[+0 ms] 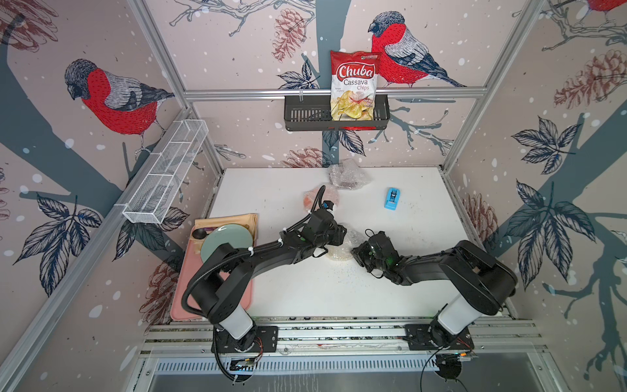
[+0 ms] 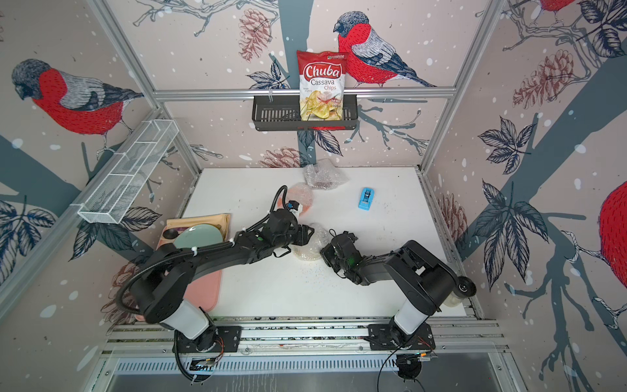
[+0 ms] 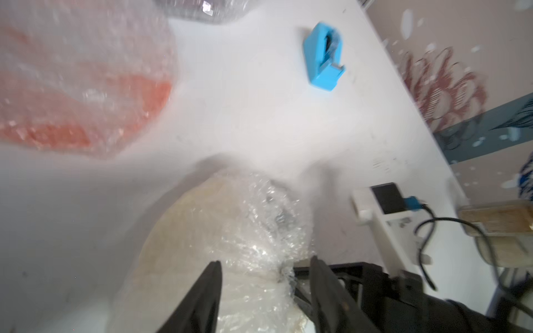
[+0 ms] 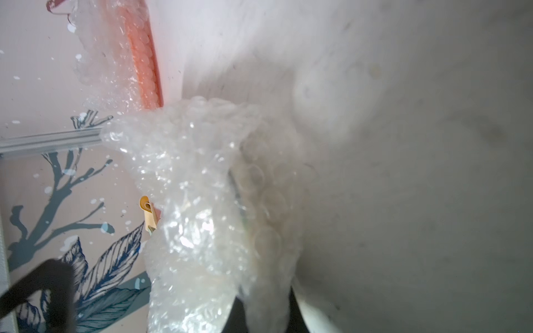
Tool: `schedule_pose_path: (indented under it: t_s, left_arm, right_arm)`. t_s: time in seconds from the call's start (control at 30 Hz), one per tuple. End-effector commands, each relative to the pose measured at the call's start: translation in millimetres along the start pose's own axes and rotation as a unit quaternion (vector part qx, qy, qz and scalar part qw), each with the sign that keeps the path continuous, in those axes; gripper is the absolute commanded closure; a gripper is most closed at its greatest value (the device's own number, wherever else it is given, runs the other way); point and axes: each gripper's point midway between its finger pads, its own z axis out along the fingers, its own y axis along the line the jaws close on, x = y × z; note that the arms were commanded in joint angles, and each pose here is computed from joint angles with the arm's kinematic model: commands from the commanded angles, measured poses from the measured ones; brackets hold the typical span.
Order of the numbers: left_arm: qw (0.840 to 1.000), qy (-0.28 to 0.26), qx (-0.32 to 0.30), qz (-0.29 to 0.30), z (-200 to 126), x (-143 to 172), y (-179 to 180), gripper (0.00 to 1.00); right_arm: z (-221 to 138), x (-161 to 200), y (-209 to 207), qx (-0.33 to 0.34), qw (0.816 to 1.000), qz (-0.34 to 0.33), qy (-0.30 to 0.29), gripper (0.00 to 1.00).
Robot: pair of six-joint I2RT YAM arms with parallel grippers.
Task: Wrap dinner plates in bubble wrap
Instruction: Wrap the plate in the bubble wrap.
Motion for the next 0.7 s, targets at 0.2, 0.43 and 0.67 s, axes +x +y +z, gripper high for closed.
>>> schedule_pose_path:
  t_s: [0.2,0.43,0.67]
  left_arm:
    - [0.992,0.100,-0.057,-0.054,36.2,80.1,27.4,0.79]
    - [0.991,0.109,-0.048,-0.055,33.7,100.3,36.2,0.84]
    - [0.993,0.105,-0.030,-0.032,33.5,98.0,29.6,0.86]
  right_arm:
    - [-5.5,-9.5,-31.4,0.064,0.997,0.023,-0.030,0.49]
    - [-51.9,-53.9,1.5,0.071,0.980,-0.179,-0.047,0.00]
    - [-37.6,-55.7,25.2,0.040,0.930,-0.344,0.125,0.00]
